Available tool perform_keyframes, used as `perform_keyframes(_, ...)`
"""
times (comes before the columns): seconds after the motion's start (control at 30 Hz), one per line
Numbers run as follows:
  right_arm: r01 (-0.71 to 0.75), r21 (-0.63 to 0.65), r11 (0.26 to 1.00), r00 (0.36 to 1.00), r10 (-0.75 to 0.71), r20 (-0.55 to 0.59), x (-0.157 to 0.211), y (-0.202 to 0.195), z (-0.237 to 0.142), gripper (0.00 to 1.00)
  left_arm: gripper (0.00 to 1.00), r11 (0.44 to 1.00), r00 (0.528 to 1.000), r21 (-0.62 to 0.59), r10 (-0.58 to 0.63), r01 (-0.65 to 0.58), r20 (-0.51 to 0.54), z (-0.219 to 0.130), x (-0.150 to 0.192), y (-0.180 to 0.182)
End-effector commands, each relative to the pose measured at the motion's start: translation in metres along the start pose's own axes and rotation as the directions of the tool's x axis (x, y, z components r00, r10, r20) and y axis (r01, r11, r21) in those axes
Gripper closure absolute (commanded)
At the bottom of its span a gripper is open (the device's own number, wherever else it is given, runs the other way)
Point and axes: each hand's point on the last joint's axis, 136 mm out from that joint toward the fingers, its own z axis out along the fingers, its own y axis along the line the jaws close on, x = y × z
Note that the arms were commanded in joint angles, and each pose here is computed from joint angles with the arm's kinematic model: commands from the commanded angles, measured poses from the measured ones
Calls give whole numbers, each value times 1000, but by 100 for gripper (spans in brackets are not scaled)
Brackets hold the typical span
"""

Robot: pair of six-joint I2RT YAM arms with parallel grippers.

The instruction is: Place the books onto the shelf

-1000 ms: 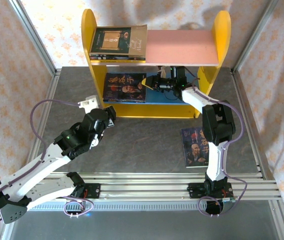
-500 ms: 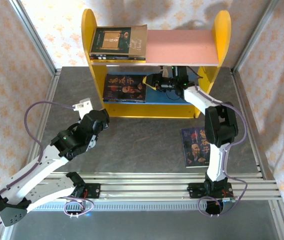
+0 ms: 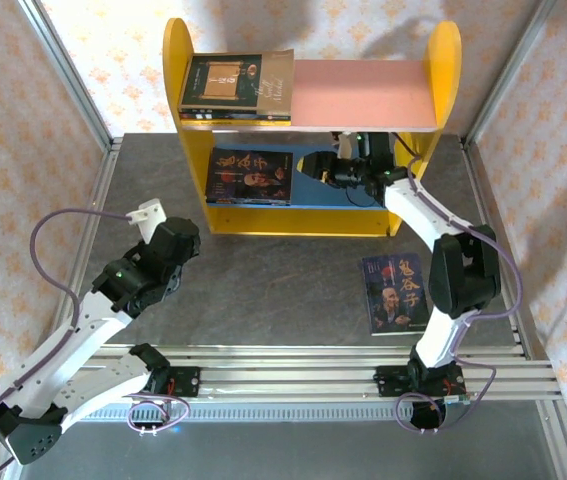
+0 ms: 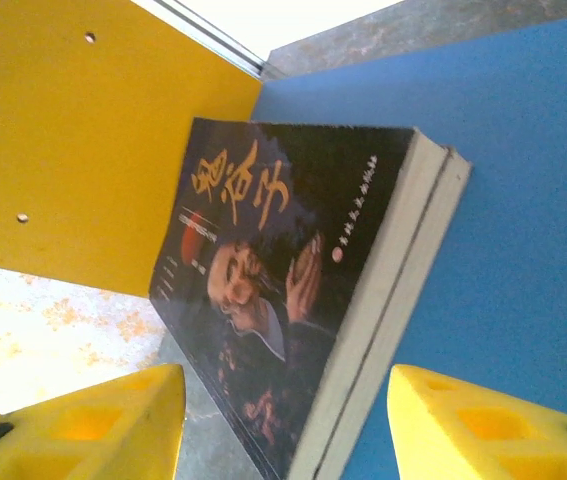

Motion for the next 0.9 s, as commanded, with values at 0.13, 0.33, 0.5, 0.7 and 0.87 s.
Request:
perform_keyframes(0.13,9,121,993,999,-13,32,35,-9,-33,45,38,997,995,-41,-64,61,-75,27,37,19)
perform_keyframes(0.33,21,245,969,1000,-22,3,77,-25,-65,42,39,996,980,-74,-55,42,-191,54,73,26)
perform_keyframes(0.5,27,265,964,1000,-23,-19,97,-24,-80,41,39,997,973,-58,-60,48,-221,62,86,24)
perform_keyframes(0.7,-5,321,947,1000,5,0,111,-34,-92,39,39,999,968,-44,-41,31,-247,65,93,22)
perform_keyframes(0.87,-45,445,894,999,53,-6,133,-57,-111,37,40,999,967,-33,-26,18,-254,65,96,22)
